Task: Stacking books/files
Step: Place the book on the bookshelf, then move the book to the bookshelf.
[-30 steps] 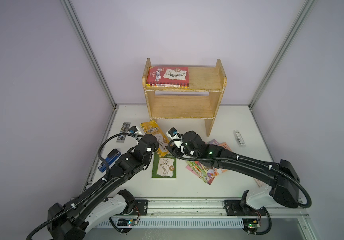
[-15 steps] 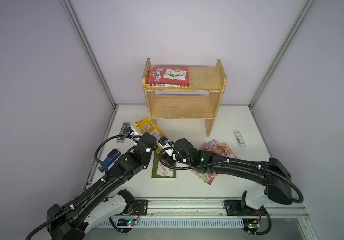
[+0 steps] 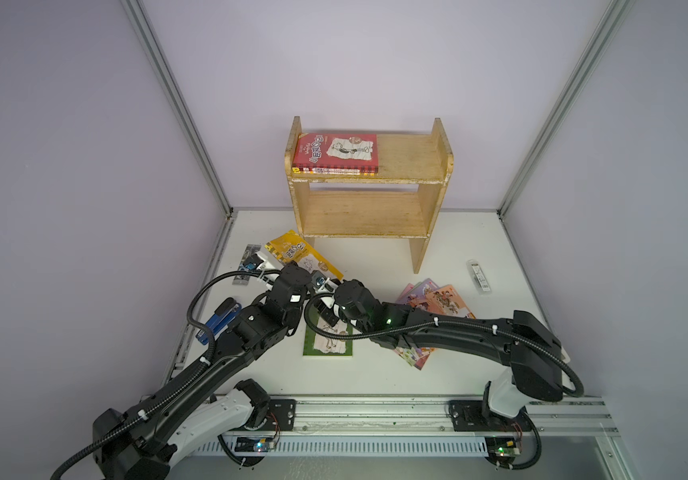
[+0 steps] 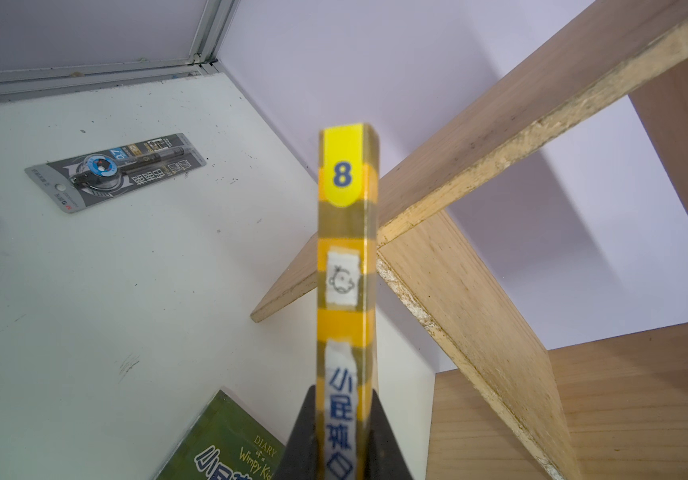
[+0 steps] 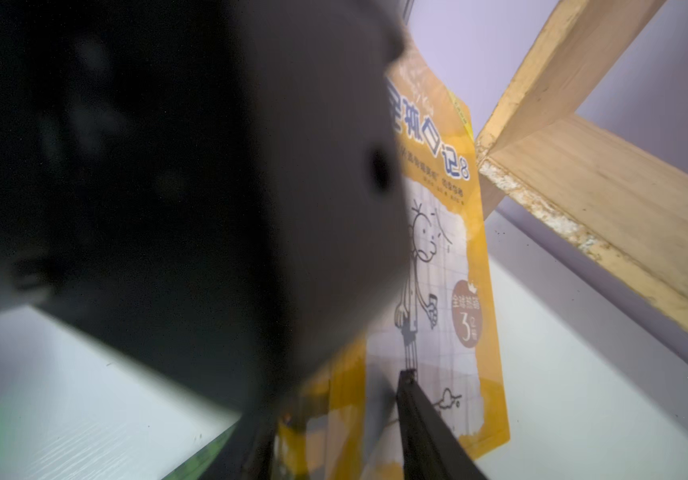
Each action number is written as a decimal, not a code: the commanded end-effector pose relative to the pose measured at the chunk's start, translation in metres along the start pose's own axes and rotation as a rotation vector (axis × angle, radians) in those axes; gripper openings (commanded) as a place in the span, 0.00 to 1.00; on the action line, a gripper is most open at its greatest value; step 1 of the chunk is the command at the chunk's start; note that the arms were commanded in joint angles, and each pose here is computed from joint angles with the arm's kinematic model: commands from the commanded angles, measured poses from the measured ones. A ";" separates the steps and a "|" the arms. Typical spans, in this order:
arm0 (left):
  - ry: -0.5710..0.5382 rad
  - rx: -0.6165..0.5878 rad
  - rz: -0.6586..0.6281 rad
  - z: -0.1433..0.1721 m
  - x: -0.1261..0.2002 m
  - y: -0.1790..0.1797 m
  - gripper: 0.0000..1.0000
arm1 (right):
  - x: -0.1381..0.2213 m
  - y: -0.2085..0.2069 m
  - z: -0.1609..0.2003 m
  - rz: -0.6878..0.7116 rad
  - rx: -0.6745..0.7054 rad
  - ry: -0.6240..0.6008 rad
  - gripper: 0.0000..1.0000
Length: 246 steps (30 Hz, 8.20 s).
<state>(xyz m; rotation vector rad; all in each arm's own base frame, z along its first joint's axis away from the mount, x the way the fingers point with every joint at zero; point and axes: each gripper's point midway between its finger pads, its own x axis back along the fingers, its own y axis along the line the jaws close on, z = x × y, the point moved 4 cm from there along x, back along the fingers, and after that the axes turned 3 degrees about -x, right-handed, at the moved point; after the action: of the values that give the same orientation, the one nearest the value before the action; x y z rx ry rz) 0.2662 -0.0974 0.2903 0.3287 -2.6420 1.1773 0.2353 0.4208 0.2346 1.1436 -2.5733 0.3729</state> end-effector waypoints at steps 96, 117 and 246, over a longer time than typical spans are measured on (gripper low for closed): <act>0.236 -0.344 0.193 -0.025 0.007 -0.001 1.00 | 0.102 -0.205 -0.251 0.353 0.971 -0.194 0.00; 0.265 -0.303 0.172 -0.015 -0.005 0.001 1.00 | 0.073 -0.248 -0.230 0.246 0.961 -0.172 0.00; 0.277 -0.283 0.150 -0.008 -0.003 0.026 1.00 | 0.128 -0.304 -0.230 0.396 -0.225 -0.245 0.18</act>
<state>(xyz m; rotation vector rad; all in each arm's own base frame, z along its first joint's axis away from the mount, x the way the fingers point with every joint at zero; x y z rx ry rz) 0.2624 -0.0747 0.2748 -0.0732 -2.5621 0.7944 0.4145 0.2208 0.5258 0.6843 -2.9409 0.0667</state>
